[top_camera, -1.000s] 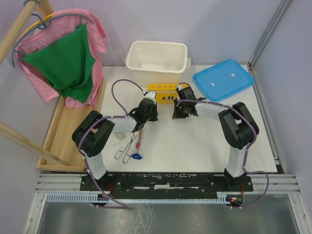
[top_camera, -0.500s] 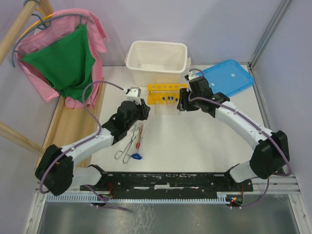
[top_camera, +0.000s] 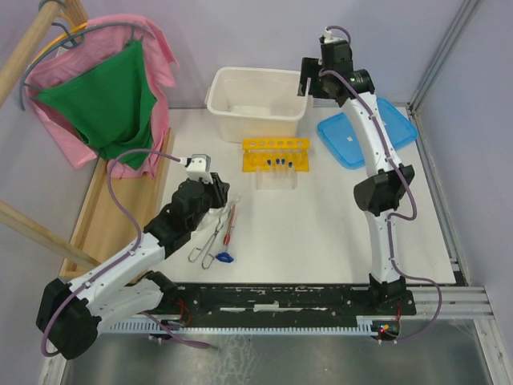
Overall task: Organize the chemistry lab equipment
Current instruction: Pick up the storage box at the center of the board.
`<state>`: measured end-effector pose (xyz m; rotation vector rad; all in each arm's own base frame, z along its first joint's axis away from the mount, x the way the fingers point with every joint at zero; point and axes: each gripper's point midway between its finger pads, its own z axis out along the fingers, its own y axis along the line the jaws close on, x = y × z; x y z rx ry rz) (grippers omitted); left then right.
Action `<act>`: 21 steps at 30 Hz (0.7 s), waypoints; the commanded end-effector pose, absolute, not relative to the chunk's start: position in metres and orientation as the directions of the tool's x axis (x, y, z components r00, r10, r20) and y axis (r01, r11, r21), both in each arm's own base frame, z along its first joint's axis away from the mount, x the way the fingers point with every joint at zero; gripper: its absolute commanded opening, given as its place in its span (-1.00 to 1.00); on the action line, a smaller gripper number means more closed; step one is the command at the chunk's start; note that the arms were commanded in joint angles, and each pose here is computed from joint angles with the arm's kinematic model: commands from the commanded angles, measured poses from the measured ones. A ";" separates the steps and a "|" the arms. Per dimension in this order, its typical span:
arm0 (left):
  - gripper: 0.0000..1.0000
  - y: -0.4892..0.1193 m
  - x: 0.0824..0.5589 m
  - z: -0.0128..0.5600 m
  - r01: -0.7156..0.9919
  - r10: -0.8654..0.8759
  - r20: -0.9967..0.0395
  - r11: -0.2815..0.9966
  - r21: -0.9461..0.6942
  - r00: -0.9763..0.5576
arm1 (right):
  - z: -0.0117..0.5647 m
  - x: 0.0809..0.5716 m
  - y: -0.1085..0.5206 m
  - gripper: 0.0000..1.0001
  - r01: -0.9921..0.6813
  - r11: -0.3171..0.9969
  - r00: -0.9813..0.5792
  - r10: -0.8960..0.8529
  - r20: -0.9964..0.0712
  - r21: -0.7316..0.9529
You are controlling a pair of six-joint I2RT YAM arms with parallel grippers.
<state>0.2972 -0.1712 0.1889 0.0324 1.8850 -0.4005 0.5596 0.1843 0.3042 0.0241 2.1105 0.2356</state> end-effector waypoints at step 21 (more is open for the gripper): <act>-0.18 -0.149 0.292 0.184 0.145 -0.185 -0.928 0.960 -0.241 -0.322 | 0.237 0.609 0.179 0.53 -0.204 0.924 -0.590 0.147 -0.794 0.323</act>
